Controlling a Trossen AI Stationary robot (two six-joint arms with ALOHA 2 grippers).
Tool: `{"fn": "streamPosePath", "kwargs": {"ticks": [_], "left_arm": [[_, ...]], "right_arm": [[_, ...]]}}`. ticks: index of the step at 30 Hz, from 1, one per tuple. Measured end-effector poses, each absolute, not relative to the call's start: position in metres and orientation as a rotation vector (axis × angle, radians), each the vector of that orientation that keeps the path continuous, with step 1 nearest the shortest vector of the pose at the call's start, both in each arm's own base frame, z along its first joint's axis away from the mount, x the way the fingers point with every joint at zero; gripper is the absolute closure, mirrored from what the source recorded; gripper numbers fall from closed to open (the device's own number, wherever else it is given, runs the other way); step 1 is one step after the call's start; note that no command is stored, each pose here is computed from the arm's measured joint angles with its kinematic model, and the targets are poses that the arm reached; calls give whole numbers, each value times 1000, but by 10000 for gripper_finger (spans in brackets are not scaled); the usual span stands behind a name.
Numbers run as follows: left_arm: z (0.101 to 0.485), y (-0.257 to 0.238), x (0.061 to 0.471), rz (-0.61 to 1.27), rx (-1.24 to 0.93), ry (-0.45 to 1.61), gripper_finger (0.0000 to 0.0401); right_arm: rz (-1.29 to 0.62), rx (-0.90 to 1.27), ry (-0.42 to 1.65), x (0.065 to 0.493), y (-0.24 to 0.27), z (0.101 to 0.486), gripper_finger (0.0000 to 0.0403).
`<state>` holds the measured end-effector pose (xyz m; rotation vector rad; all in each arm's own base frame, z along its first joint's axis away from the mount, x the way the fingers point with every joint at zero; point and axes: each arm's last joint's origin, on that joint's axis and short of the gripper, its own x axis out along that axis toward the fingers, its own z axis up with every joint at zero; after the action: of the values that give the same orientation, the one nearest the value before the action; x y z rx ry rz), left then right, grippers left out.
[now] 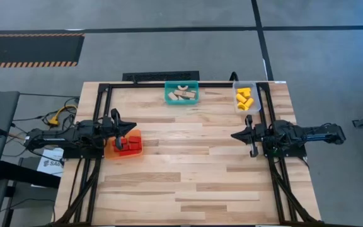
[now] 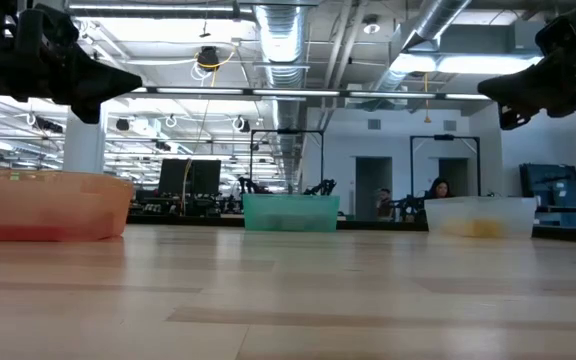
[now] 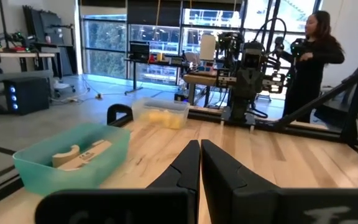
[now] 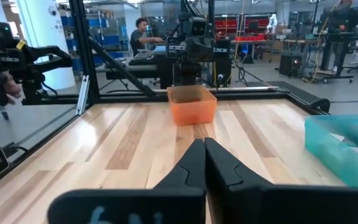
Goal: Sort & place blocks by color
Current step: Return to Home Position
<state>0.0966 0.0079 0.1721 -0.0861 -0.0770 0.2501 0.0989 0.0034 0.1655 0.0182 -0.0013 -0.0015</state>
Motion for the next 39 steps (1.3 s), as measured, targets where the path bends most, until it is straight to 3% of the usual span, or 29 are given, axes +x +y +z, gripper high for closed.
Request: {"fn": "streamPosePath", "kwargs": {"ticks": [13, 39], "left_arm": [[172, 8, 97, 253, -89, -77, 401], [172, 8, 97, 253, -90, -77, 401]], "right_arm": [[-1, 18, -1, 99, 3, 165, 371], [-1, 19, -1, 99, 3, 165, 374]]}}
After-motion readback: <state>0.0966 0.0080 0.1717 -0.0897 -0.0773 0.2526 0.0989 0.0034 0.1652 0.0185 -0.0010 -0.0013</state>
